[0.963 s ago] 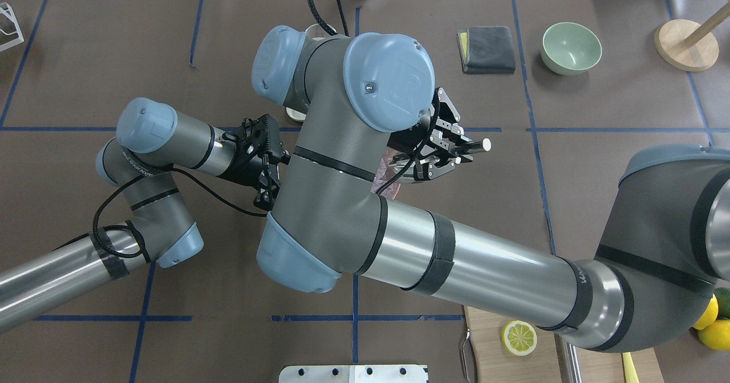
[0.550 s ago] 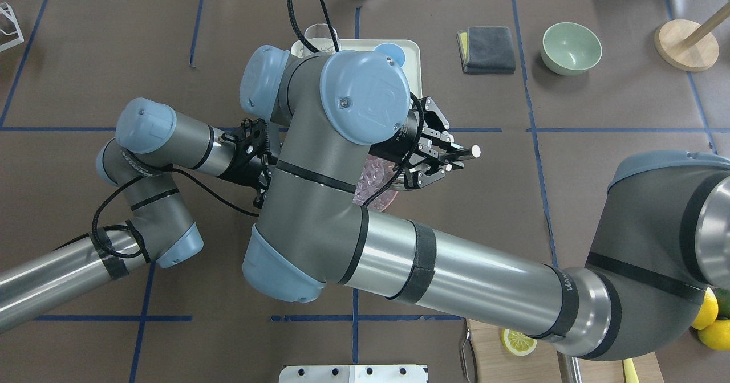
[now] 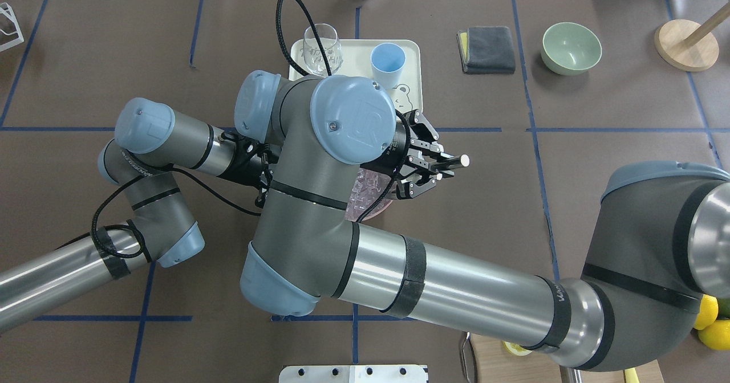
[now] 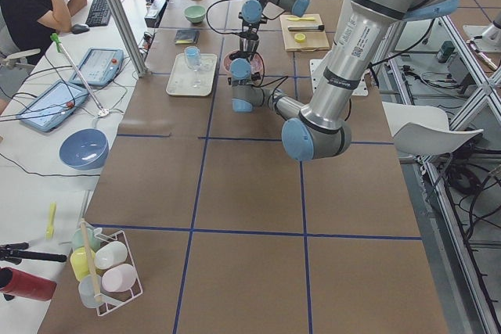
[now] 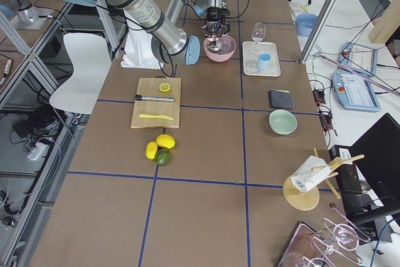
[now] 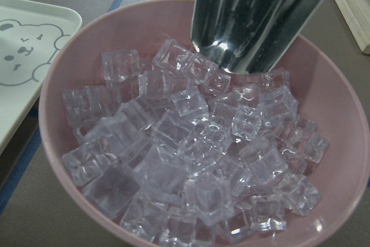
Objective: Put ice in cup with scoop
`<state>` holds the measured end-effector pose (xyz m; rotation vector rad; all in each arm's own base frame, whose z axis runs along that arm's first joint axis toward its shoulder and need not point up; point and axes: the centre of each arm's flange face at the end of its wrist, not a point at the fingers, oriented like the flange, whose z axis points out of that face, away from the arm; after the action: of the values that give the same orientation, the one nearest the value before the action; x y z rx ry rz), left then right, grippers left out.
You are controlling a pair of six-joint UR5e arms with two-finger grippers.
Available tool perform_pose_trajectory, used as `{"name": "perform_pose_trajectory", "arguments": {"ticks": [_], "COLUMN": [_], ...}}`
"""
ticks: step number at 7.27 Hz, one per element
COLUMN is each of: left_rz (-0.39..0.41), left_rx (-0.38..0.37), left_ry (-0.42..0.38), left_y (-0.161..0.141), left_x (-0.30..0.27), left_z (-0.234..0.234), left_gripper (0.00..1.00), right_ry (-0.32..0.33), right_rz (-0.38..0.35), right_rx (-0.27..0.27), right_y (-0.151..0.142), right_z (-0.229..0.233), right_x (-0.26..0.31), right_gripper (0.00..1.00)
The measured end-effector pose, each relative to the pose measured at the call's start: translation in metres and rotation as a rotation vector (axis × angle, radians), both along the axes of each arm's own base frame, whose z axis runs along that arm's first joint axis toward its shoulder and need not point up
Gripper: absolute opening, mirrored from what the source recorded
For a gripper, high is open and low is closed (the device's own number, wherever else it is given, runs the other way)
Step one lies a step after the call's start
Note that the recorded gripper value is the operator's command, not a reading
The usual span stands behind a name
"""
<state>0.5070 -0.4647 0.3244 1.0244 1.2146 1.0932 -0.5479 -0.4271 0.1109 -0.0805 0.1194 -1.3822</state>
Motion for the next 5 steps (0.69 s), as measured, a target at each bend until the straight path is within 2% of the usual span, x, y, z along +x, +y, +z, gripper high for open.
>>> {"name": "perform_pose_trajectory", "arguments": {"ticks": [5], "left_rz": [0.0], "left_rx": [0.0], "left_ry": [0.0], "left_y": [0.0], "left_x": [0.0], "left_z": [0.0], "left_gripper": [1.0], "right_ry": [-0.085], "right_rz": [0.0], "right_rx": [0.043], "right_y": [-0.006], "right_z": [0.017], "right_x": [-0.012], "right_gripper": [0.0]}}
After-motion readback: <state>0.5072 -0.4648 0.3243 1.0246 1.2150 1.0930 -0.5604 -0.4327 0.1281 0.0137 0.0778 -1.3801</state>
